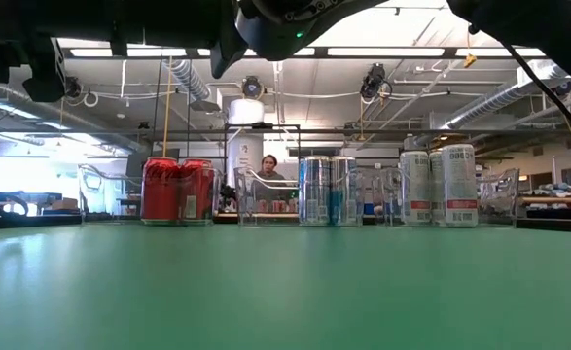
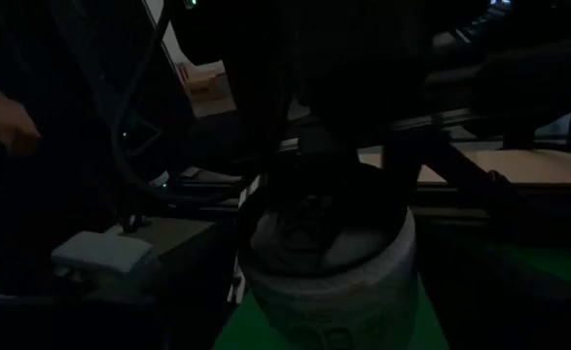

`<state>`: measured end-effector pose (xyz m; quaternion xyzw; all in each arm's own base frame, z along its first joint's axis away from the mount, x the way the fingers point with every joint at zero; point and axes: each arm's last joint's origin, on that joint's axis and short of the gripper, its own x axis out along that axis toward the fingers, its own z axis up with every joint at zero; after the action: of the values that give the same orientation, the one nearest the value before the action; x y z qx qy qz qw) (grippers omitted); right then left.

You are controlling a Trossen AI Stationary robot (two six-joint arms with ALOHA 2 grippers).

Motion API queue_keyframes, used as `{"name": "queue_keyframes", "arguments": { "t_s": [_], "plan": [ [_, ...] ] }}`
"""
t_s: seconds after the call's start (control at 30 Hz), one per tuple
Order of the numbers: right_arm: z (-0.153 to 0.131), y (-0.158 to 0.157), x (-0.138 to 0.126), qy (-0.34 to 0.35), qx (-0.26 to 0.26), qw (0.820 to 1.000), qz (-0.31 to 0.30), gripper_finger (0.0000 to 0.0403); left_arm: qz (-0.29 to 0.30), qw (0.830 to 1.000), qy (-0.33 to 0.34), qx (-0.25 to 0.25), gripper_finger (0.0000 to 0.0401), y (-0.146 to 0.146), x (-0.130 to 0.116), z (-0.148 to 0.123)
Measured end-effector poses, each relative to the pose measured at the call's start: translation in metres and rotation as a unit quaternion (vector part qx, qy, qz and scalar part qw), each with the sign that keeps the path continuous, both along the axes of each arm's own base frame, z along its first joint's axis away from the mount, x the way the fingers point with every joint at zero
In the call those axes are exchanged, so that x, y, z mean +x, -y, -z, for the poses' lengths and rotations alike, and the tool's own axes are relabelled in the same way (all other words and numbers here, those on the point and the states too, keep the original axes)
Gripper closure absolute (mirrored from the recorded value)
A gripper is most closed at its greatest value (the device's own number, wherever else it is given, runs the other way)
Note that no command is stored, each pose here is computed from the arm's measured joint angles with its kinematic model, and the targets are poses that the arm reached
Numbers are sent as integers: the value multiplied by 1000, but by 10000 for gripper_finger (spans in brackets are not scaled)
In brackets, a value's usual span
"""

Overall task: Sort soda cans
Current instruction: Put the white soda can into the transparent right bin

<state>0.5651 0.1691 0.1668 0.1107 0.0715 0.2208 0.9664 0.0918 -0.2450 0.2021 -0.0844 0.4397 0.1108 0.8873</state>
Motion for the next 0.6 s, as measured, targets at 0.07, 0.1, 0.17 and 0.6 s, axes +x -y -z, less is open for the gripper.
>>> {"name": "queue_keyframes", "arguments": {
  "t_s": [0.07, 0.1, 0.17, 0.6],
  "plan": [
    [0, 0, 0, 0, 0, 1000, 0, 106, -4, 1000, 4, 11, 401, -2, 2, 0],
    [0, 0, 0, -1, 0, 1000, 0, 105, -5, 1000, 6, 13, 401, -3, 2, 0],
    [1, -1, 0, -4, -1, 1000, -1, 105, -8, 1000, 10, 16, 401, -4, 3, 0],
    [0, 2, 0, -13, -2, 1000, 2, 172, -9, 998, 39, 51, 401, -7, 4, -6]
  ]
}}
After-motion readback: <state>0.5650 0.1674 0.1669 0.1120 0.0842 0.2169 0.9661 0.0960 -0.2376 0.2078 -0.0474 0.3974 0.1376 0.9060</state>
